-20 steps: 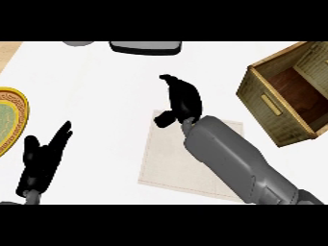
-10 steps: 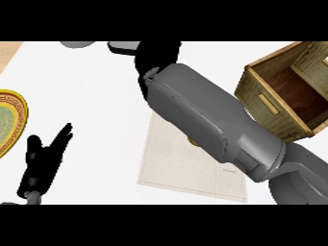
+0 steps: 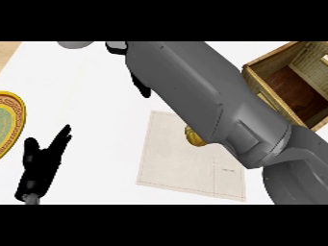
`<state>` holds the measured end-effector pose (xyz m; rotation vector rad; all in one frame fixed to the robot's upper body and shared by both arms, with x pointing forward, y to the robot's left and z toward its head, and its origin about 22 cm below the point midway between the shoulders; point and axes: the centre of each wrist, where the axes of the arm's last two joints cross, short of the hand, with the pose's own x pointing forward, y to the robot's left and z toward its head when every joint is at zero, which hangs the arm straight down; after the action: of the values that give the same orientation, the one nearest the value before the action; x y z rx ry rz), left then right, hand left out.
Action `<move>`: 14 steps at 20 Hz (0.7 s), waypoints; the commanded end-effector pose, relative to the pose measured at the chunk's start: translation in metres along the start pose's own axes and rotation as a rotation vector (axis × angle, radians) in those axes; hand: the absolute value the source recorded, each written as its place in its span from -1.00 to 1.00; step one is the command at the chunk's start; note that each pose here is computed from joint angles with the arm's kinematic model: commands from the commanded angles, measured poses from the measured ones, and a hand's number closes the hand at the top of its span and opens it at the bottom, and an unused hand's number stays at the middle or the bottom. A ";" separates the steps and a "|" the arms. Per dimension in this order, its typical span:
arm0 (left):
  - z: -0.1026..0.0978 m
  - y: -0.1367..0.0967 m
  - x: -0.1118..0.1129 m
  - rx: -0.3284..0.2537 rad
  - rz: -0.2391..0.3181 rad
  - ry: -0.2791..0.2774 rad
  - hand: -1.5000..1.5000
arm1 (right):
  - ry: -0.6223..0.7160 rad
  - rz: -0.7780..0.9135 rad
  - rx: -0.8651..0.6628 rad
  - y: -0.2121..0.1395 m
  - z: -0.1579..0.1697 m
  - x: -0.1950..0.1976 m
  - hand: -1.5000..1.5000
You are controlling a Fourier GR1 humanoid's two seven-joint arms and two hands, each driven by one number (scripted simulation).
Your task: Pick the squash from the placemat and place it in the basket
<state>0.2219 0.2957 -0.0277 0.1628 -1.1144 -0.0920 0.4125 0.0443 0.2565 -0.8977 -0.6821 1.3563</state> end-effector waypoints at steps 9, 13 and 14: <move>0.003 -0.021 -0.020 -0.007 0.025 0.084 0.00 | 0.180 0.134 0.167 -0.035 0.016 0.004 -1.00; 0.003 -0.010 -0.022 -0.001 0.040 0.090 0.00 | 0.149 0.100 0.147 -0.017 0.001 0.001 -1.00; 0.013 -0.021 -0.024 -0.013 0.022 0.097 0.00 | 0.158 0.105 0.160 -0.007 -0.007 -0.001 -1.00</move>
<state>0.2167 0.2928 -0.0301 0.1851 -1.1201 -0.0790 0.4242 0.0398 0.2769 -0.8358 -0.5294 1.4220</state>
